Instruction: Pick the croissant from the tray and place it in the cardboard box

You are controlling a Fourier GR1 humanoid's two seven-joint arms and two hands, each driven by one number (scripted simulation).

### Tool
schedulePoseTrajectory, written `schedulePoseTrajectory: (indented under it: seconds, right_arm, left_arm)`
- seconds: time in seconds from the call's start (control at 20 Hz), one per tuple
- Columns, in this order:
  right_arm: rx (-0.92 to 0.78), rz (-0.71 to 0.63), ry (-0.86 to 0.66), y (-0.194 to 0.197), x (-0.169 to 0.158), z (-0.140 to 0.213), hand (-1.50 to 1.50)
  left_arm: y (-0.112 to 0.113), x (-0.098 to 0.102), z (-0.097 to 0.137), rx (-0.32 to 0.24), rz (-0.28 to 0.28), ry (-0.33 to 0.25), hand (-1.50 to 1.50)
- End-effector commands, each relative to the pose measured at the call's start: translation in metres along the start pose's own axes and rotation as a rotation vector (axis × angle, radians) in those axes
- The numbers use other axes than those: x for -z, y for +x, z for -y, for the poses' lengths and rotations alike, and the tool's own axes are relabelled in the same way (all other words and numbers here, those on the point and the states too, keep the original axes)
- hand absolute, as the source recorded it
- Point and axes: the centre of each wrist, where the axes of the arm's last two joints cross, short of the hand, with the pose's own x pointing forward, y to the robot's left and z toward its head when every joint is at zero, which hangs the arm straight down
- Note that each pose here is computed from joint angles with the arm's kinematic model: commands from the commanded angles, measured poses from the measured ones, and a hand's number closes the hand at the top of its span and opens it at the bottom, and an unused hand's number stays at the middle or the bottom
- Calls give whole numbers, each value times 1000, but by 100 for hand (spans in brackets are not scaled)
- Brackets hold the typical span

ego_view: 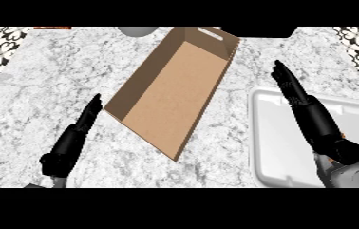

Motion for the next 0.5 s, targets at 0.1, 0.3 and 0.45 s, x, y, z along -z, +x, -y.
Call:
schedulePoseTrajectory:
  seconds: [0.1, 0.3, 0.45]
  right_arm:
    - [40, -130, -33, -20, -34, 57, -150]
    - [-547, -168, 196, 11, -33, 119, -150]
    - [-630, -364, 221, -40, -100, 140, -150]
  left_arm:
    - [2, 2, -69, 162, -100, 244, 0]
    - [-10, -6, -80, 226, -170, 301, 0]
    - [-7, -3, -97, 248, -221, 394, 0]
